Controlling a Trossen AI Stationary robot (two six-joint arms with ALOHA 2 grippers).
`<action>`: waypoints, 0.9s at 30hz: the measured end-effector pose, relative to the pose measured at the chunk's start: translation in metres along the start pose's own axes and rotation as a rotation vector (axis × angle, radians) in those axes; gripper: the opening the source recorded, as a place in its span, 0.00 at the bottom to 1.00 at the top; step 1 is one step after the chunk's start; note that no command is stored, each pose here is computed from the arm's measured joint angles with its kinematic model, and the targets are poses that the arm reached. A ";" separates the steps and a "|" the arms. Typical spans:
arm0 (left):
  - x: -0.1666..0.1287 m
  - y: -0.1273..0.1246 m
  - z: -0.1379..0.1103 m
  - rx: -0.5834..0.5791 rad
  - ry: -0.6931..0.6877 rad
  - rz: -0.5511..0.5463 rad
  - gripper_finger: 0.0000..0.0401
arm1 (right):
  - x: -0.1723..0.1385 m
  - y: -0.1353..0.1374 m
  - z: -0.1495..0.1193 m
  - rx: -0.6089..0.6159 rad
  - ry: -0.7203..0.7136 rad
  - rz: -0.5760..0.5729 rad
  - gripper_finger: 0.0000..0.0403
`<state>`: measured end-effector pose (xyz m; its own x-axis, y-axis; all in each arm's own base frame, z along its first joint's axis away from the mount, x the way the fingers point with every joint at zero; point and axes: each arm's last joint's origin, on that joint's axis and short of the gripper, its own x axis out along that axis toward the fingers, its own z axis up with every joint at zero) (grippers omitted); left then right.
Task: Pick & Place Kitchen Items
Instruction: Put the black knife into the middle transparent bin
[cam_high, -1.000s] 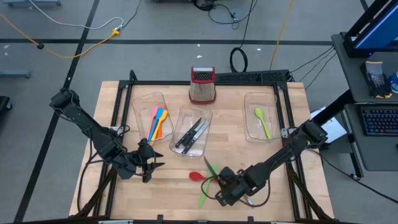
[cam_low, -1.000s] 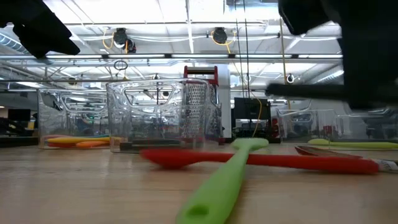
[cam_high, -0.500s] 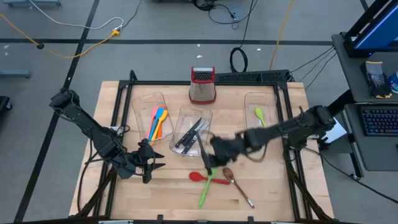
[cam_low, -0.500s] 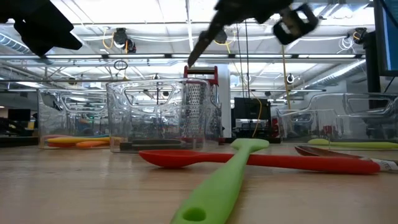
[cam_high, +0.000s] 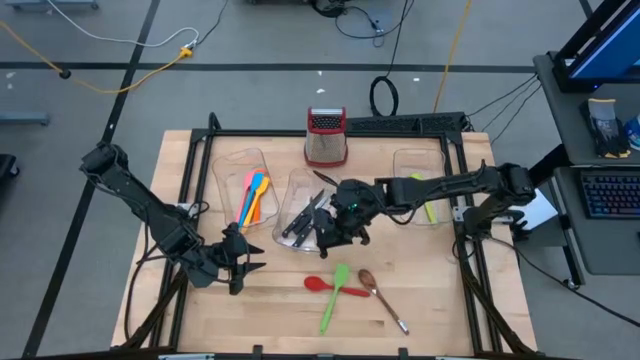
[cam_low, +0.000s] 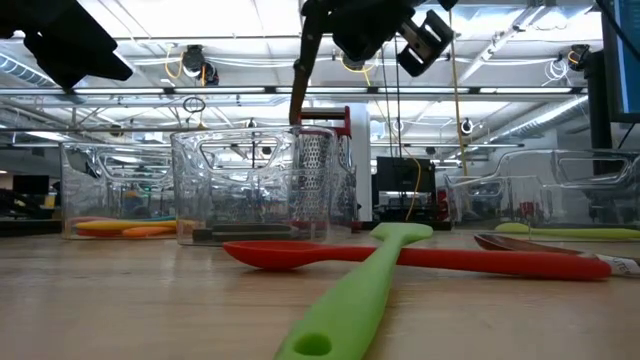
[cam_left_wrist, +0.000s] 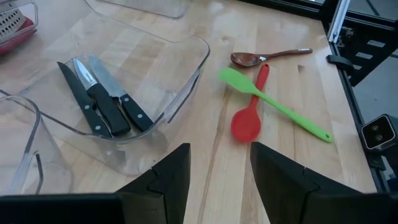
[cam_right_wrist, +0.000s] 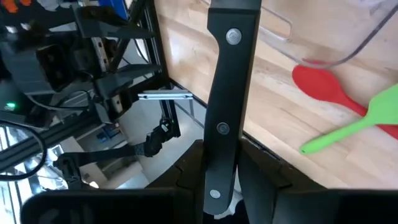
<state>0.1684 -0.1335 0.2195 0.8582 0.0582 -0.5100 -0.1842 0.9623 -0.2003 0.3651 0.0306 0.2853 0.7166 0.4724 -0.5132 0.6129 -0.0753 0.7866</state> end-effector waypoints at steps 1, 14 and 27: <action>0.000 0.000 0.000 0.000 0.000 0.000 0.42 | 0.000 0.000 0.000 0.002 0.006 -0.001 0.16; 0.000 0.000 0.000 -0.001 0.000 0.000 0.42 | 0.003 -0.002 0.013 -0.013 -0.018 -0.005 0.16; 0.000 0.000 0.000 -0.010 -0.001 -0.002 0.42 | 0.032 -0.018 0.076 0.012 0.066 0.005 0.16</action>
<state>0.1688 -0.1338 0.2195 0.8591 0.0568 -0.5086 -0.1876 0.9596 -0.2099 0.4020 -0.0199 0.2283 0.6963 0.5289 -0.4852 0.6137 -0.0882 0.7846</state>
